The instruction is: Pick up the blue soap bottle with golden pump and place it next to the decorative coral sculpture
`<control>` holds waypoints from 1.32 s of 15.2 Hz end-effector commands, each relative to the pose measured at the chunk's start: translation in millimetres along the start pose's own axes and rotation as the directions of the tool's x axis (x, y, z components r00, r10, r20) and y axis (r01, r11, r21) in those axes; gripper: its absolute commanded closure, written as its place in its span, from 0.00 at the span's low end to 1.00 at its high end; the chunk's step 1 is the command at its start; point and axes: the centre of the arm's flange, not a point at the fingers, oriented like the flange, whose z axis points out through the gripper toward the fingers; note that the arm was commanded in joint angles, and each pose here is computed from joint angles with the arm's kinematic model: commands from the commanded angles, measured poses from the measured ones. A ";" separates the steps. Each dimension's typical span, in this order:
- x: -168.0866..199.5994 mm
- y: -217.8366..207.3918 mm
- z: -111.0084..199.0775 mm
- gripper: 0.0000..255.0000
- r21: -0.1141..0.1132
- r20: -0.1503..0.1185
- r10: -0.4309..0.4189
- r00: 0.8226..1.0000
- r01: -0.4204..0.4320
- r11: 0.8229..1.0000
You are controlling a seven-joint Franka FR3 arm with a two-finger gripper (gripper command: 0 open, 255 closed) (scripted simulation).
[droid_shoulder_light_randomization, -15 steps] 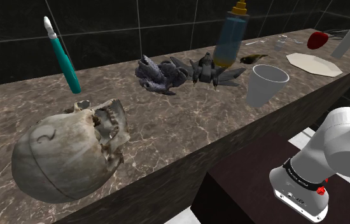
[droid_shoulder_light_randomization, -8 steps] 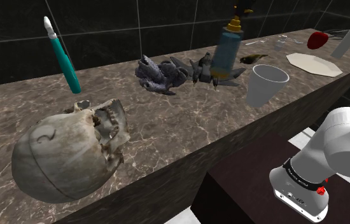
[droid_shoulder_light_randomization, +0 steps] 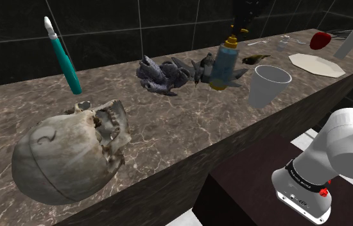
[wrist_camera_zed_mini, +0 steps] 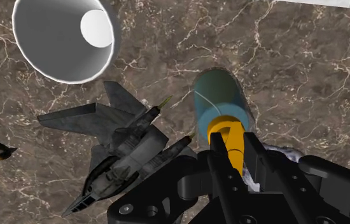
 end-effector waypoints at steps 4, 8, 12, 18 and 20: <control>-3.2 1.9 26.5 1.00 0.000 -0.001 0.000 1.000 0.000 1.000; -5.9 3.2 47.4 1.00 0.000 -0.001 0.000 1.000 0.000 1.000; -8.6 4.5 68.3 1.00 0.000 -0.001 0.000 1.000 0.000 1.000; -12.6 6.4 99.6 1.00 0.000 -0.001 0.000 1.000 0.000 1.000; -13.6 6.9 106.6 1.00 0.000 -0.001 0.000 1.000 0.000 1.000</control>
